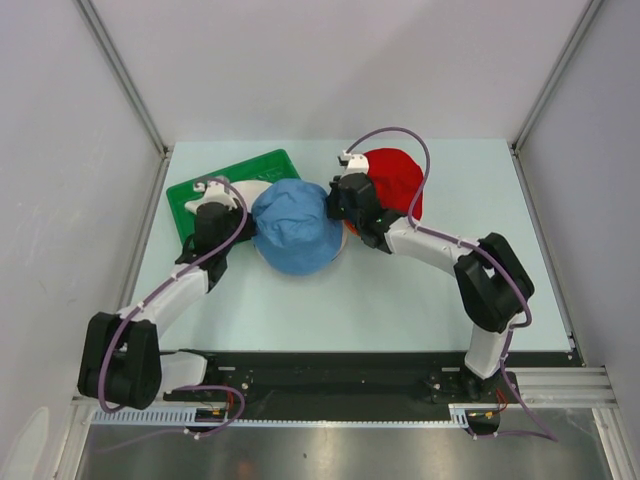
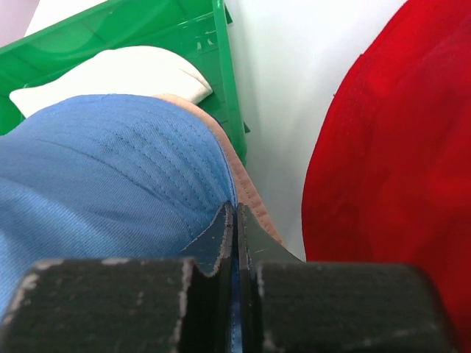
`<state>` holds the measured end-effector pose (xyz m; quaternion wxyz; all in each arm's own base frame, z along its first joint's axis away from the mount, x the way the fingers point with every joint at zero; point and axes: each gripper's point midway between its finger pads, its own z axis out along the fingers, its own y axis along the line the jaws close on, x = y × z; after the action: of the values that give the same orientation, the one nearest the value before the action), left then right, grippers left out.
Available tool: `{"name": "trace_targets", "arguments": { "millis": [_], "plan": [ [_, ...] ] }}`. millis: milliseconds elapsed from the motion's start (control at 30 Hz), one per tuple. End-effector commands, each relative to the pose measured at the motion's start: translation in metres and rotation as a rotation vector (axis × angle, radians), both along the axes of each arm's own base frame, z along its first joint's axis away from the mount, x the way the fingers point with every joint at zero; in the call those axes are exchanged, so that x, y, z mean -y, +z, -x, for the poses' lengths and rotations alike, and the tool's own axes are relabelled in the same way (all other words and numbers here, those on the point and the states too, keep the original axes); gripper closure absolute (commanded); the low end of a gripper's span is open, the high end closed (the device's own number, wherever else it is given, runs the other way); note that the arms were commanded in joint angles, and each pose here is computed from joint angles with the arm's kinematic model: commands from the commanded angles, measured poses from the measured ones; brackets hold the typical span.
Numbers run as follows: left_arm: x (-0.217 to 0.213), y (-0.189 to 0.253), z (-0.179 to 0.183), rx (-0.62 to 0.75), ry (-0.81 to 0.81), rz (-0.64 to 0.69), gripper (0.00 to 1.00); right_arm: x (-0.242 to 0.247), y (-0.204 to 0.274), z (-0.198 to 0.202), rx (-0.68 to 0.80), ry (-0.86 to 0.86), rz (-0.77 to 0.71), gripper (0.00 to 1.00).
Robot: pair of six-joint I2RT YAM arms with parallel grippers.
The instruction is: Stack the hats
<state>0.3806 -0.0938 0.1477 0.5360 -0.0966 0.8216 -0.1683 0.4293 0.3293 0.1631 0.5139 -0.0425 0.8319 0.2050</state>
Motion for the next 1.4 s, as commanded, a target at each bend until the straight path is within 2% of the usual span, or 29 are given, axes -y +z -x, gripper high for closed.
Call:
{"name": "trace_targets", "arguments": {
  "millis": [0, 133, 200, 233, 267, 333, 367, 433, 567, 733, 967, 1200, 1233, 1367],
  "plan": [
    [-0.043, -0.053, 0.032, -0.184, 0.160, -0.113, 0.99, 0.056, -0.072, 0.026, -0.158, -0.105, 0.251, 1.00],
    [-0.046, -0.030, 0.032, -0.147, 0.182, -0.106, 0.98, 0.047, -0.062, 0.034, -0.150, -0.061, 0.221, 1.00],
    [-0.049, -0.020, 0.034, -0.145, 0.191, -0.109, 0.77, 0.042, -0.053, 0.037, -0.137, -0.032, 0.198, 0.93],
    [-0.050, -0.007, 0.033, -0.126, 0.197, -0.104, 0.69, 0.037, -0.051, 0.040, -0.139, -0.008, 0.182, 0.80],
    [-0.052, -0.001, 0.032, -0.119, 0.204, -0.105, 0.51, 0.036, -0.048, 0.041, -0.137, 0.005, 0.171, 0.69],
    [-0.058, 0.018, 0.032, -0.095, 0.218, -0.112, 0.40, 0.031, -0.039, 0.047, -0.125, 0.038, 0.145, 0.47],
    [-0.062, 0.024, 0.032, -0.090, 0.231, -0.122, 0.31, 0.029, -0.036, 0.049, -0.124, 0.049, 0.137, 0.41],
    [-0.068, 0.042, 0.034, -0.070, 0.249, -0.133, 0.19, 0.027, -0.027, 0.055, -0.115, 0.075, 0.114, 0.32],
    [-0.082, 0.067, 0.040, -0.026, 0.295, -0.165, 0.06, 0.027, -0.012, 0.070, -0.099, 0.119, 0.065, 0.27],
    [-0.088, 0.082, 0.034, 0.001, 0.310, -0.188, 0.01, 0.026, 0.015, 0.087, -0.054, 0.167, -0.005, 0.24],
    [-0.100, 0.062, 0.003, -0.069, 0.322, -0.193, 0.00, 0.049, 0.018, 0.121, -0.060, 0.181, 0.013, 0.15],
    [-0.117, 0.009, -0.048, -0.219, 0.359, -0.194, 0.00, 0.094, 0.026, 0.142, -0.044, 0.094, 0.013, 0.12],
    [-0.117, -0.014, -0.055, -0.275, 0.350, -0.201, 0.00, 0.099, 0.027, 0.143, -0.042, 0.085, 0.012, 0.11],
    [-0.116, -0.041, -0.071, -0.355, 0.334, -0.201, 0.02, 0.121, 0.043, 0.145, -0.017, 0.042, -0.003, 0.12]
  ]
}}
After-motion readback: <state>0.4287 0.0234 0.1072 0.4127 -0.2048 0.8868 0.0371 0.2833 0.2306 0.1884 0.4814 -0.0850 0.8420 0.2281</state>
